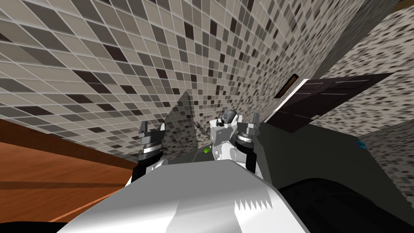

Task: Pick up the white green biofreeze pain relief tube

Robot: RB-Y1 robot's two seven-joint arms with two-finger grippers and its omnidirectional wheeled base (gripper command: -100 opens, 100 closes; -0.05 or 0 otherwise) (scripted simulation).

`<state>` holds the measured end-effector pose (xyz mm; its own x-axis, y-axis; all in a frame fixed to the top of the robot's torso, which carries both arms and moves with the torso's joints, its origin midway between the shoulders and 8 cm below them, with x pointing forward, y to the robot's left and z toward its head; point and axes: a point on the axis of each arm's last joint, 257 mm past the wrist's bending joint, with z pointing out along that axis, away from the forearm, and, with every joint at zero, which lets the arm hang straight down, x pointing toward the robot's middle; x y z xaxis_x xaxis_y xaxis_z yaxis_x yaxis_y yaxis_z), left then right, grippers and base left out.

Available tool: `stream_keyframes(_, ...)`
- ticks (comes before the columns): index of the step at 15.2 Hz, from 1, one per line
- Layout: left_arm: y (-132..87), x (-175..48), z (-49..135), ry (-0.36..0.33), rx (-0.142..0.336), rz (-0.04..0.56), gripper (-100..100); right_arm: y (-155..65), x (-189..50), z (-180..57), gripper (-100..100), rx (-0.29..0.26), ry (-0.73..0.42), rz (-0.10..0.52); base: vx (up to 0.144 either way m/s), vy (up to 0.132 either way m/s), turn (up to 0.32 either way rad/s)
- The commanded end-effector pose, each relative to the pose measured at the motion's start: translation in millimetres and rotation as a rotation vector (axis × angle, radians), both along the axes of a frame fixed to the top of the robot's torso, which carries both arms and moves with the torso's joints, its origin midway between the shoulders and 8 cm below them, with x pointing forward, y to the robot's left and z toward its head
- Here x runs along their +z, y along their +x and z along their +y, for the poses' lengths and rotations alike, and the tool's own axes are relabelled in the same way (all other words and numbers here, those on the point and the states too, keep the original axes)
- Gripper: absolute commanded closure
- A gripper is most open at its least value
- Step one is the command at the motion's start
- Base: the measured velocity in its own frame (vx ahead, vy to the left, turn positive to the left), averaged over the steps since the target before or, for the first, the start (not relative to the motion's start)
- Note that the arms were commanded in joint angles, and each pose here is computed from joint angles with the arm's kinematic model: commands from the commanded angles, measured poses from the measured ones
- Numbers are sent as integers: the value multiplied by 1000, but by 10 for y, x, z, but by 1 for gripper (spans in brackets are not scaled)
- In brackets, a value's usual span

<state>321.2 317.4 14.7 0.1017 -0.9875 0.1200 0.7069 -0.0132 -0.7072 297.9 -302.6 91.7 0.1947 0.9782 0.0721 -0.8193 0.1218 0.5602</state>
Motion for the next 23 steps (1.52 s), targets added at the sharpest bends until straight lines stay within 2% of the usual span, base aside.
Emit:
stream_keyframes(1,0,0,0,0,0,0,0,33,-4,62,-100,9,-48,15,0,0,0)
stream_keyframes(5,0,0,0,0,0,0,0,93,-31,146,-100,10,-122,42,8,9,-3)
stream_keyframes(7,0,0,0,0,0,0,0,170,-87,215,-100,-7,-200,76,15,17,-4)
stream_keyframes(10,0,0,0,0,0,0,0,307,-213,278,-100,-61,-315,133,33,34,-9)
stream_keyframes(11,0,0,0,0,0,0,0,307,-213,278,-100,-63,-316,133,30,36,-10)
stream_keyframes(13,0,0,0,0,0,0,0,407,-320,295,-100,-113,-390,175,28,32,-7)
stream_keyframes(16,0,0,0,0,0,0,0,458,-379,296,-100,-146,-430,197,25,27,-7)
stream_keyframes(17,0,0,0,0,0,0,0,511,-441,293,-100,-178,-468,219,23,26,-7)
stream_keyframes(18,0,0,0,0,0,0,0,511,-441,293,-100,-178,-468,219,21,24,-5)
stream_keyframes(19,0,0,0,0,0,0,0,565,-507,287,-100,-211,-507,242,21,25,-7)
stream_keyframes(20,0,0,0,0,0,0,0,565,-507,287,-100,-211,-507,242,22,23,-7)
stream_keyframes(21,0,0,0,0,0,0,0,620,-576,278,-100,-246,-546,266,27,29,-7)
stream_keyframes(22,0,0,0,0,0,0,0,620,-576,278,-100,-246,-546,266,25,29,-7)
stream_keyframes(23,0,0,0,0,0,0,0,675,-649,265,-100,-282,-587,290,25,29,-10)
